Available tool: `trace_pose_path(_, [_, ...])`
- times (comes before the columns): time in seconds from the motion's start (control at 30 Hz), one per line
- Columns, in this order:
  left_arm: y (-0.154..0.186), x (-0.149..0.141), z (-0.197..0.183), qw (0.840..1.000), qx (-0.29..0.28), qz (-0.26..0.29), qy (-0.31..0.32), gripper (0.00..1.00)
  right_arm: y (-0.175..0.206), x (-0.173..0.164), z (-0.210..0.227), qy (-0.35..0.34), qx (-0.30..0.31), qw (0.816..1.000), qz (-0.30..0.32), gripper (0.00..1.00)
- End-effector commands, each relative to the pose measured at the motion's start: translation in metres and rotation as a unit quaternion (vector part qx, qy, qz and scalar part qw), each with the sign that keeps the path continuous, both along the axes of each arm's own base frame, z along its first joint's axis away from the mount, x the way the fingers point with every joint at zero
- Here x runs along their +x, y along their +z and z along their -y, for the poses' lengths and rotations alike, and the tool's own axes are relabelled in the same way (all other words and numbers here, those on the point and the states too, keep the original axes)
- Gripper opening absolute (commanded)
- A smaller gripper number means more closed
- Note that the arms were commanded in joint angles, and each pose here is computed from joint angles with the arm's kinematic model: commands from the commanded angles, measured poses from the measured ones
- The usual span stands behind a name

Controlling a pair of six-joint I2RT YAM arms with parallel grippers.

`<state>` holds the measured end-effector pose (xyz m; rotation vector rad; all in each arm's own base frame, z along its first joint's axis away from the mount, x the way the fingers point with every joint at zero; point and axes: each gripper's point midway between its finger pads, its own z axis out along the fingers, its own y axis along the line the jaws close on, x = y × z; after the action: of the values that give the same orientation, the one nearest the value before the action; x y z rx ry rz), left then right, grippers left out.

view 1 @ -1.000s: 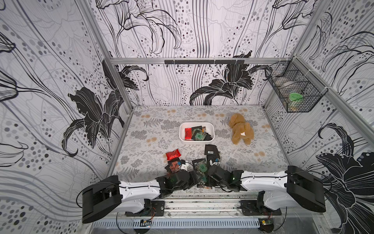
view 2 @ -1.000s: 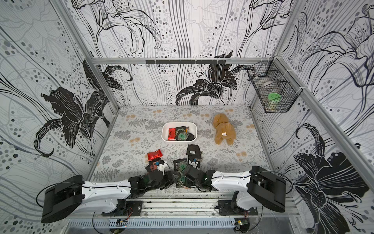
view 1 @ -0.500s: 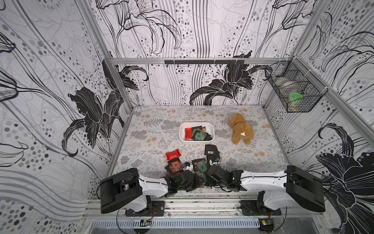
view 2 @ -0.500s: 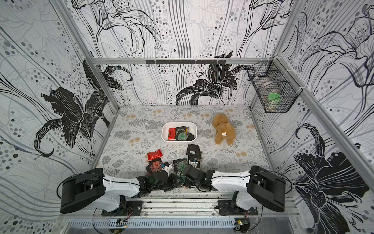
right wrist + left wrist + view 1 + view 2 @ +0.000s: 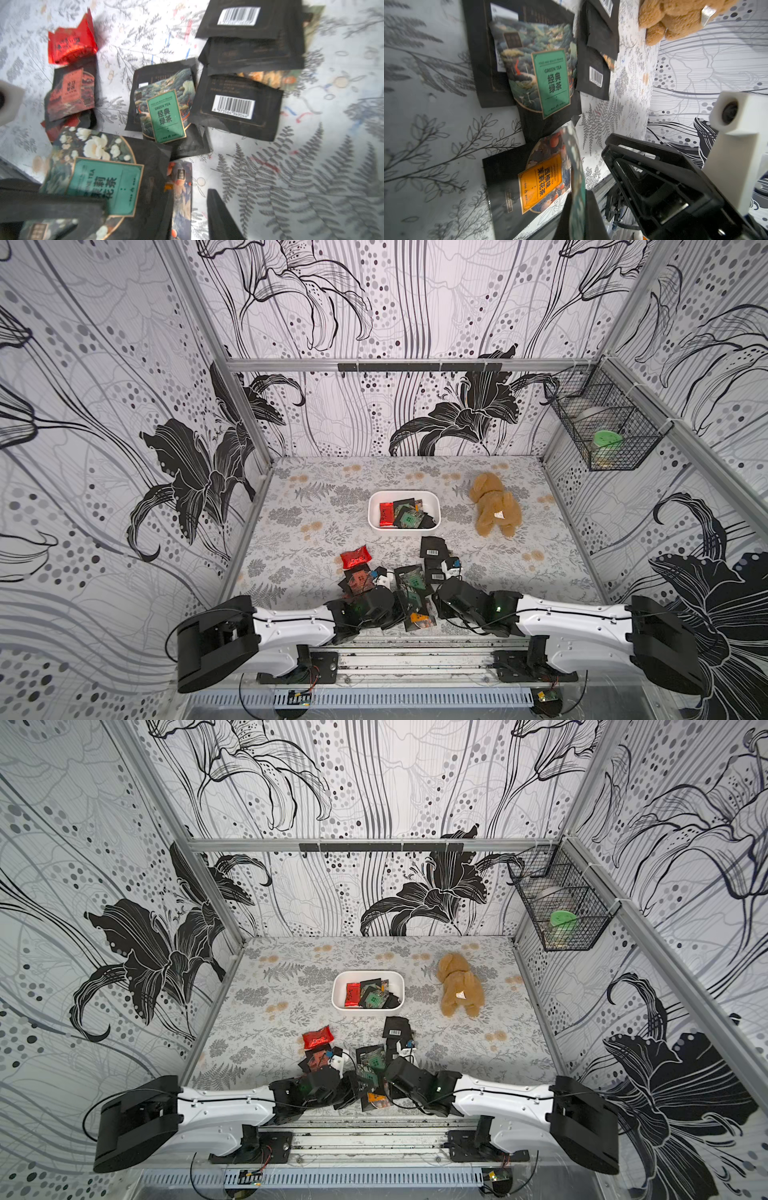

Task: Put the tea bags into the storage box
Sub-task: Pick up the tea bag from the center of the board, then place the tea bag in the storage box.

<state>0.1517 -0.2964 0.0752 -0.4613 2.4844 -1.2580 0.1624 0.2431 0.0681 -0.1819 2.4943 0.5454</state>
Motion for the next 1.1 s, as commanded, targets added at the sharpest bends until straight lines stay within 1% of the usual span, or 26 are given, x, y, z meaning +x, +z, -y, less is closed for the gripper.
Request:
trace_pose_path(0.0, [0.015, 0.016, -0.022, 0.996, 0.063, 0.041, 0.042, 0.00, 0.016, 0.013, 0.022, -0.001, -0.045, 0.998, 0.052, 0.40])
trace_pose_path(0.07, [0.031, 0.026, -0.034, 0.991, 0.096, 0.065, 0.065, 0.00, 0.024, 0.021, 0.026, 0.010, -0.037, 0.997, 0.063, 0.41])
trace_pose_path(0.23, [0.077, 0.055, -0.048, 0.978, 0.129, 0.129, 0.102, 0.00, 0.039, 0.042, 0.039, 0.030, -0.020, 0.995, 0.095, 0.45])
trace_pose_path(0.27, [0.083, 0.062, -0.049, 0.976, 0.136, 0.134, 0.108, 0.00, 0.040, 0.046, 0.041, 0.032, -0.018, 0.995, 0.097, 0.45])
trace_pose_path(0.33, [0.097, 0.083, -0.053, 0.972, 0.146, 0.135, 0.122, 0.00, 0.041, 0.051, 0.043, 0.047, -0.019, 0.993, 0.106, 0.45])
trace_pose_path(0.37, [0.102, 0.091, -0.049, 0.972, 0.147, 0.139, 0.117, 0.00, 0.041, 0.053, 0.046, 0.041, -0.018, 0.993, 0.108, 0.46])
trace_pose_path(0.43, [0.113, 0.118, -0.046, 0.970, 0.153, 0.144, 0.119, 0.00, 0.041, 0.052, 0.043, 0.047, -0.006, 0.993, 0.112, 0.44])
trace_pose_path(0.53, [0.120, 0.162, -0.043, 0.967, 0.178, 0.140, 0.116, 0.00, 0.038, 0.051, 0.050, 0.029, 0.005, 0.992, 0.122, 0.44])
trace_pose_path(0.6, [0.117, 0.189, -0.040, 0.964, 0.199, 0.135, 0.109, 0.00, 0.033, 0.048, 0.056, 0.017, 0.011, 0.992, 0.122, 0.45])
trace_pose_path(0.67, [0.121, 0.214, -0.031, 0.961, 0.211, 0.147, 0.100, 0.00, 0.031, 0.046, 0.059, 0.013, 0.018, 0.992, 0.123, 0.46])
trace_pose_path(0.77, [0.112, 0.252, -0.027, 0.956, 0.239, 0.135, 0.107, 0.00, 0.032, 0.046, 0.060, 0.009, 0.022, 0.991, 0.129, 0.46])
trace_pose_path(0.83, [0.103, 0.274, -0.017, 0.955, 0.250, 0.130, 0.097, 0.00, 0.033, 0.047, 0.062, 0.003, 0.016, 0.992, 0.128, 0.46])
trace_pose_path(0.97, [0.082, 0.305, -0.012, 0.941, 0.296, 0.123, 0.106, 0.00, 0.031, 0.048, 0.065, -0.002, 0.009, 0.992, 0.123, 0.46])
trace_pose_path(1.07, [0.066, 0.314, -0.005, 0.944, 0.296, 0.112, 0.096, 0.00, 0.031, 0.046, 0.063, 0.004, 0.015, 0.992, 0.124, 0.46])
